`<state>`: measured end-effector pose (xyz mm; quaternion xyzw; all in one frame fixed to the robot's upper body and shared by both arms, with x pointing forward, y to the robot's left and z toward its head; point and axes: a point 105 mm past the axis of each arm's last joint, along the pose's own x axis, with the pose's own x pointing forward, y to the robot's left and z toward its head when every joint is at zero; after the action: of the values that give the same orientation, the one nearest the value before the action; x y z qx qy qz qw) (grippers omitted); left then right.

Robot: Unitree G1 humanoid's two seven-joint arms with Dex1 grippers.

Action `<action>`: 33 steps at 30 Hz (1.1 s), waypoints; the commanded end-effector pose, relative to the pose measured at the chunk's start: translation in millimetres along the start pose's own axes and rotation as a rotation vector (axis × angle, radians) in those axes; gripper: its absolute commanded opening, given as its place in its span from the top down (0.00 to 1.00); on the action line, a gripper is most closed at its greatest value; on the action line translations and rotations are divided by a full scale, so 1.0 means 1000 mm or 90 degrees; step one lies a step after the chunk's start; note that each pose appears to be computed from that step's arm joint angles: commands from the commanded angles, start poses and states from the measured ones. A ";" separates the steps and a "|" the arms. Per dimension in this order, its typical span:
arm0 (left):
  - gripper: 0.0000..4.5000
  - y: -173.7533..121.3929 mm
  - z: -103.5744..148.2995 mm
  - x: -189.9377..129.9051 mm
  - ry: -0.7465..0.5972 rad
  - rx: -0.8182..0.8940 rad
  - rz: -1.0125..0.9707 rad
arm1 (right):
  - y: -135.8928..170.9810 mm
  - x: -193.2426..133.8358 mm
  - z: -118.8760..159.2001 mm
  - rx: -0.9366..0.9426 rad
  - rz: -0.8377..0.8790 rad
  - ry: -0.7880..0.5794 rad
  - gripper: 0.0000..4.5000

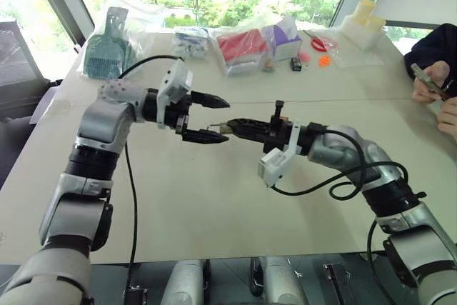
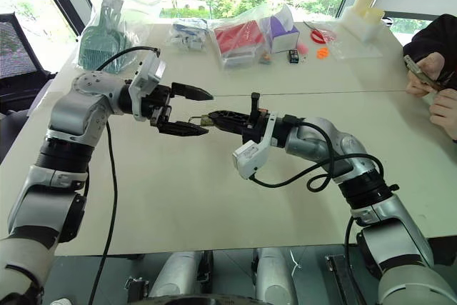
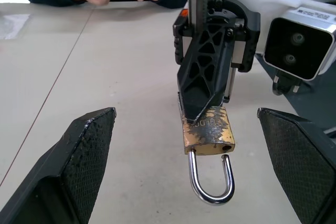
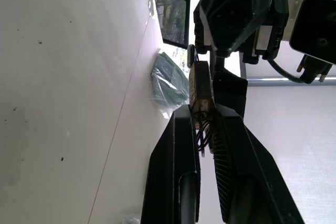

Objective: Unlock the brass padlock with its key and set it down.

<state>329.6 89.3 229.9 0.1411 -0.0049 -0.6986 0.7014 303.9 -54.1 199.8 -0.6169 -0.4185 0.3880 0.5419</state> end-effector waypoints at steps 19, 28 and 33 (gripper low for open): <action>0.99 -0.016 -0.009 -0.018 0.025 0.008 0.011 | -0.010 -0.003 -0.007 -0.013 -0.018 0.014 1.00; 0.99 -0.010 -0.027 -0.017 0.054 0.002 0.028 | -0.011 -0.002 -0.006 -0.010 -0.021 0.012 1.00; 0.99 0.000 -0.026 -0.012 0.039 0.011 0.056 | -0.012 -0.001 -0.005 -0.008 -0.023 0.011 1.00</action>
<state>331.3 107.0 191.9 0.1479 0.0316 -0.6689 0.7278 310.3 -58.3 194.9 -0.6223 -0.4017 0.3874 0.5490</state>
